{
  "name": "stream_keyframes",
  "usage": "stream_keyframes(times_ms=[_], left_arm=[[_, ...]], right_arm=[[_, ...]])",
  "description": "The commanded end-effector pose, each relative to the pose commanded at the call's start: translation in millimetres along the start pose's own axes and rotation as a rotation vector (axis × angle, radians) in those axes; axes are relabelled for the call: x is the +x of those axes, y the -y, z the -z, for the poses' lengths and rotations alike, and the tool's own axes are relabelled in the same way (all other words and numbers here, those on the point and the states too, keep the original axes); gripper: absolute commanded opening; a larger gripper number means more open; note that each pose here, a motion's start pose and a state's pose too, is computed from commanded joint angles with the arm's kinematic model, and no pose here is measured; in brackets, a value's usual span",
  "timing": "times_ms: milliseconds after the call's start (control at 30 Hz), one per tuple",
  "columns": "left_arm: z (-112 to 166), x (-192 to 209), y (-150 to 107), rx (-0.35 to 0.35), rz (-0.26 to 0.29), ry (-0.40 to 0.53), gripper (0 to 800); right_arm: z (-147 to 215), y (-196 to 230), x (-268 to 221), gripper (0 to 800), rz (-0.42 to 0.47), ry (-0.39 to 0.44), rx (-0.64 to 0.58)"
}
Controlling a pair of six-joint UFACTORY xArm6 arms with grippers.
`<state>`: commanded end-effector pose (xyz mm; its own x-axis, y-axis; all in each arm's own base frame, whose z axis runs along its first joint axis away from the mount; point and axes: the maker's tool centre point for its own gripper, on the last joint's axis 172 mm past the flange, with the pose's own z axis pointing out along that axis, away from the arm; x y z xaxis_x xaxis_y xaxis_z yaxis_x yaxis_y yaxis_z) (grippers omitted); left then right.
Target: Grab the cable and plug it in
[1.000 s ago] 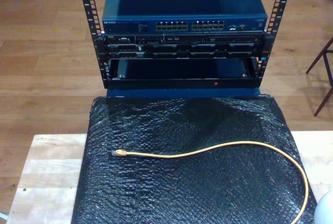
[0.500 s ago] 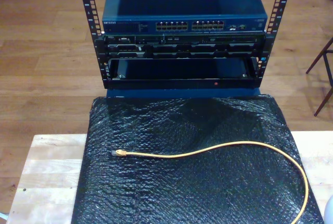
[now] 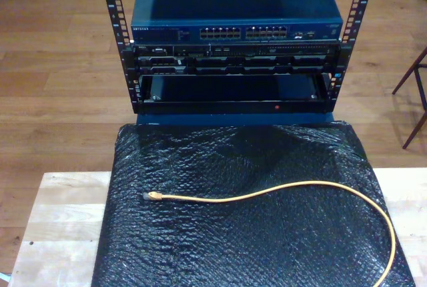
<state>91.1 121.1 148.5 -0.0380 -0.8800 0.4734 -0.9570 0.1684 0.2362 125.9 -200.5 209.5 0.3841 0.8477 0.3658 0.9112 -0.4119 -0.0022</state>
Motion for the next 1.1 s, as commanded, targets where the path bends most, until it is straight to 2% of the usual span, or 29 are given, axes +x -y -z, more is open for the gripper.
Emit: stream_keyframes(times_ms=[133, 233, 533, 733, 900, 1100], left_arm=[[8.0, 4.4, 14.5, -0.003, -0.003, 0.021, 800], [11.2, 12.8, 28.1, 0.003, 0.004, 0.013, 800], [16.4, 37.0, 57.0, 0.001, 0.015, 0.0, 800], [18.5, 47.0, 68.5, -0.023, 0.022, 0.023, 800], [17.3, 58.5, 80.8, -0.005, 0.04, -0.006, 800], [20.3, 63.1, 97.3, 0.005, 0.1, -0.062, 800]], right_arm=[[6.9, -12.1, 20.4, 772, -0.048, -0.076, -0.014], [7.9, -22.0, 26.7, 747, -0.072, -0.103, -0.011], [15.0, -44.2, 36.2, 749, -0.098, -0.093, 0.012], [16.5, -63.6, 61.6, 763, -0.078, -0.099, 0.015], [16.2, -77.9, 86.2, 794, -0.083, -0.105, 0.023], [11.0, -89.0, 118.9, 794, -0.062, -0.12, 0.043]])
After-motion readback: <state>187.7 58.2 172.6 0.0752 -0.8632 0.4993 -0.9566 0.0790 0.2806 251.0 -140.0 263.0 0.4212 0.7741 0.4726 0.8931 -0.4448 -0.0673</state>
